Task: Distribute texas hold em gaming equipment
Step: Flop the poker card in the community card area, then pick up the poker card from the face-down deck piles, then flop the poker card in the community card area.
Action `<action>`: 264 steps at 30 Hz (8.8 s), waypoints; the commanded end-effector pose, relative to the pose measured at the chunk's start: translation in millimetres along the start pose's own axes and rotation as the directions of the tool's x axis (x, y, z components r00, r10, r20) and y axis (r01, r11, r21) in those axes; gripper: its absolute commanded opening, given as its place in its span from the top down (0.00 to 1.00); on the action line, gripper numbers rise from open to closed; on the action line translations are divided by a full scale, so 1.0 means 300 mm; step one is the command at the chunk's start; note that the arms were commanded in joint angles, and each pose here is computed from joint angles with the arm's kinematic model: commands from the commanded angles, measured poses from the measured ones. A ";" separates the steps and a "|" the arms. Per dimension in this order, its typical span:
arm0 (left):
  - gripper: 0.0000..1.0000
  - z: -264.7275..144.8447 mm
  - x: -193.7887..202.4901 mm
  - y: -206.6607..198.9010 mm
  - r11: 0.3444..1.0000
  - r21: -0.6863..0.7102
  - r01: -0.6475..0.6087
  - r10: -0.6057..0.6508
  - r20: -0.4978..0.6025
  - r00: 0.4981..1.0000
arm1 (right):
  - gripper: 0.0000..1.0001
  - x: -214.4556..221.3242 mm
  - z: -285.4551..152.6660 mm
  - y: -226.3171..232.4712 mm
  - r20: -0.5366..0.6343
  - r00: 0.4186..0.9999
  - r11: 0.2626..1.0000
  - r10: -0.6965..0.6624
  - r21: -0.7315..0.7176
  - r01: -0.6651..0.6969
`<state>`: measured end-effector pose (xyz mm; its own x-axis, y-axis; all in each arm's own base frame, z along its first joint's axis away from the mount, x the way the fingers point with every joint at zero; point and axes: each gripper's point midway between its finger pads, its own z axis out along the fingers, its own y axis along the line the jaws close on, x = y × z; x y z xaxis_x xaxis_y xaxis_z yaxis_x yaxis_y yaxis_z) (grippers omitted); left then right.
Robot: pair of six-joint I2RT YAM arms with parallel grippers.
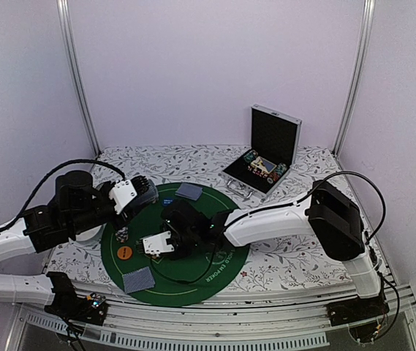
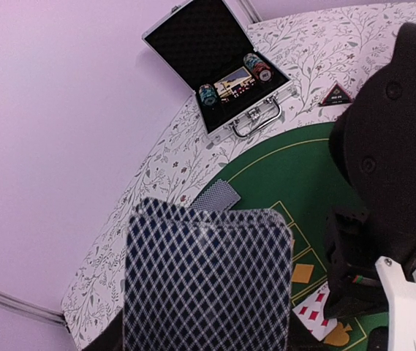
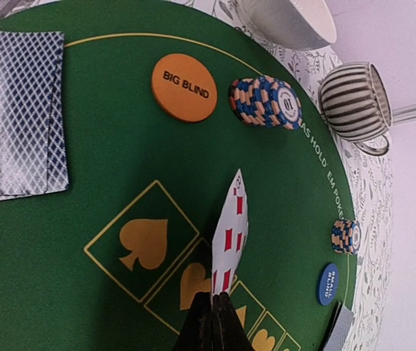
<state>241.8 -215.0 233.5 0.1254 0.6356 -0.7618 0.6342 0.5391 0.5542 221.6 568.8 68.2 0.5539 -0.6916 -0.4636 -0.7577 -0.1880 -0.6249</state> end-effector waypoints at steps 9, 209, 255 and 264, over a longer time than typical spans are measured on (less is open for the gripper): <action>0.55 -0.008 -0.030 0.024 1.000 -0.012 0.022 -0.022 0.030 0.999 | 0.98 0.036 0.027 0.208 -0.074 0.996 0.972 -0.056 -0.232 0.037; 0.56 -0.006 -0.031 -0.020 0.999 0.053 0.004 -0.007 0.047 0.999 | 0.99 -0.034 -0.753 -0.658 0.278 0.415 0.495 0.866 -0.365 -0.789; 0.55 -0.009 -0.022 0.043 0.999 -0.032 0.032 -0.031 0.031 0.999 | 0.98 0.283 -0.004 0.073 -0.127 0.956 0.965 -0.263 -0.020 0.263; 0.55 -0.012 -0.023 0.042 0.999 -0.030 0.032 -0.031 0.034 0.999 | 0.98 0.248 0.060 0.073 -0.074 0.949 0.951 -0.306 -0.062 0.302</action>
<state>244.2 -210.3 237.5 0.1227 0.6284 -0.7681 0.6223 0.5542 0.5528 256.8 522.8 23.4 0.7016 -0.6803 -0.2121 -0.5768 -0.3673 -0.7297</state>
